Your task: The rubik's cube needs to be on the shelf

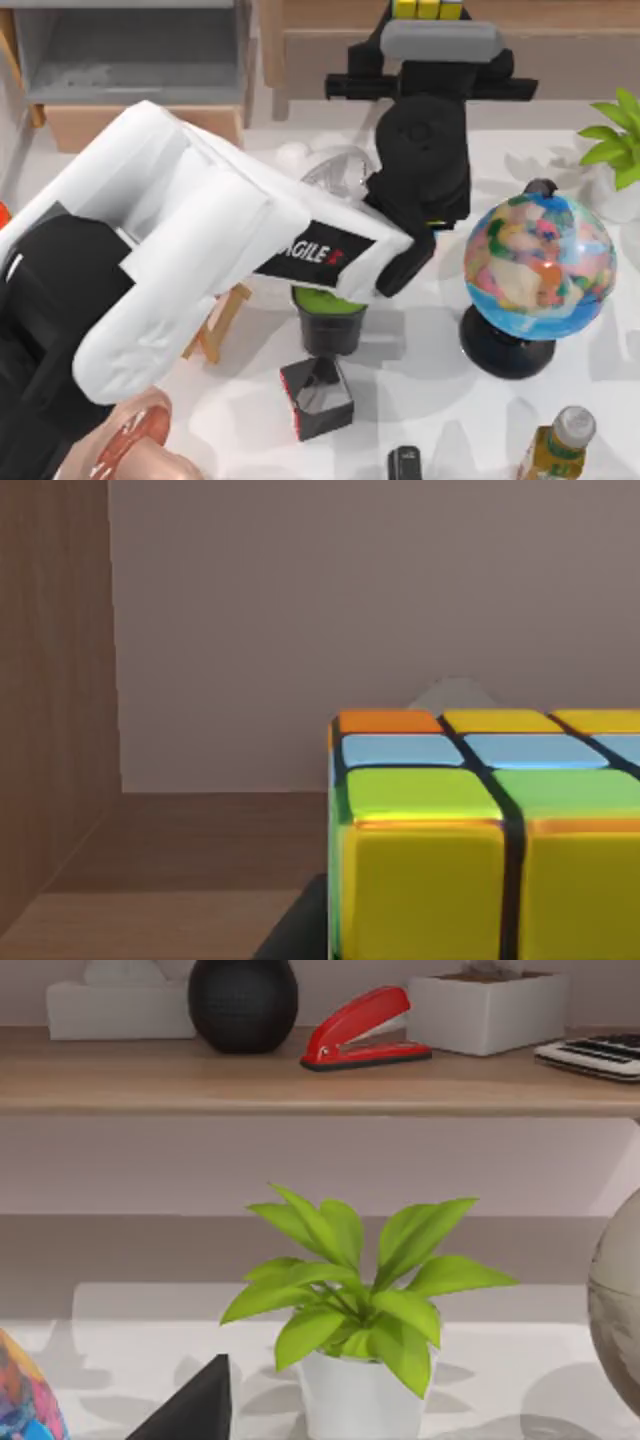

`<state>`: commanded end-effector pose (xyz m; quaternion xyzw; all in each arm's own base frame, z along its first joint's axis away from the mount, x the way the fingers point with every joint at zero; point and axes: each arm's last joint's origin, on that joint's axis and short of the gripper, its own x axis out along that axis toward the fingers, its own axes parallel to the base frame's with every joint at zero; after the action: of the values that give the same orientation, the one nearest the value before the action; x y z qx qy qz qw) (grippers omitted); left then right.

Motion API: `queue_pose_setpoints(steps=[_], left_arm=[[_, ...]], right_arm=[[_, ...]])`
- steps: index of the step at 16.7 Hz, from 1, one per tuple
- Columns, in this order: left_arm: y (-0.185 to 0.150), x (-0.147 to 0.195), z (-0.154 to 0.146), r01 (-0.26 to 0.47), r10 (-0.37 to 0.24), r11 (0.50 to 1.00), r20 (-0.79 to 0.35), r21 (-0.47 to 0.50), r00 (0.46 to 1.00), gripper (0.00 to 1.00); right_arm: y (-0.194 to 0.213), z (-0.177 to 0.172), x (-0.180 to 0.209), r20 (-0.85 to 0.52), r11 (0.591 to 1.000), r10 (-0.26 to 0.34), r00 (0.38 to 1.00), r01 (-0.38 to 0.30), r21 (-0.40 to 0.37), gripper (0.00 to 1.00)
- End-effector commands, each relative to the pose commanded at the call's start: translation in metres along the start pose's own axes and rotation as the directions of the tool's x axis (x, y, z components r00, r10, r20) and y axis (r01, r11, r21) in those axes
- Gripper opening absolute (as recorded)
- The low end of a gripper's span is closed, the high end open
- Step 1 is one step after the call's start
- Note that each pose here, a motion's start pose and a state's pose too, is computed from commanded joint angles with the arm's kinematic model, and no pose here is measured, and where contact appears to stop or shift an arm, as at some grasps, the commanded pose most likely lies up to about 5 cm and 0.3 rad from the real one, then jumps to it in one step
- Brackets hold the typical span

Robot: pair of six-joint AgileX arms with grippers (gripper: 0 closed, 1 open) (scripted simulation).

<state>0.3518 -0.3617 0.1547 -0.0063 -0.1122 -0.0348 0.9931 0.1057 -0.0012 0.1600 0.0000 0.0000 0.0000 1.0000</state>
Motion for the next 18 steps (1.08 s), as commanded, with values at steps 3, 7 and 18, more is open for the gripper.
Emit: queue_pose_setpoints(steps=[3,7,18], left_arm=[[-0.020,0.009,0.014,0.068,-0.068,0.998,0.053,0.002,0.996,0.00],[-0.013,0.053,0.014,0.059,-0.060,0.998,0.031,0.021,0.998,0.00],[0.022,0.099,-0.019,-0.049,0.050,0.999,-0.041,0.017,0.998,0.15]], right_arm=[[0.000,0.000,0.000,0.000,1.000,0.000,1.000,0.000,0.000,1.00],[0.000,0.000,0.000,0.000,1.000,0.000,1.000,0.000,0.000,1.00],[0.000,0.000,0.000,0.000,1.000,0.000,1.000,0.000,0.000,1.00]])
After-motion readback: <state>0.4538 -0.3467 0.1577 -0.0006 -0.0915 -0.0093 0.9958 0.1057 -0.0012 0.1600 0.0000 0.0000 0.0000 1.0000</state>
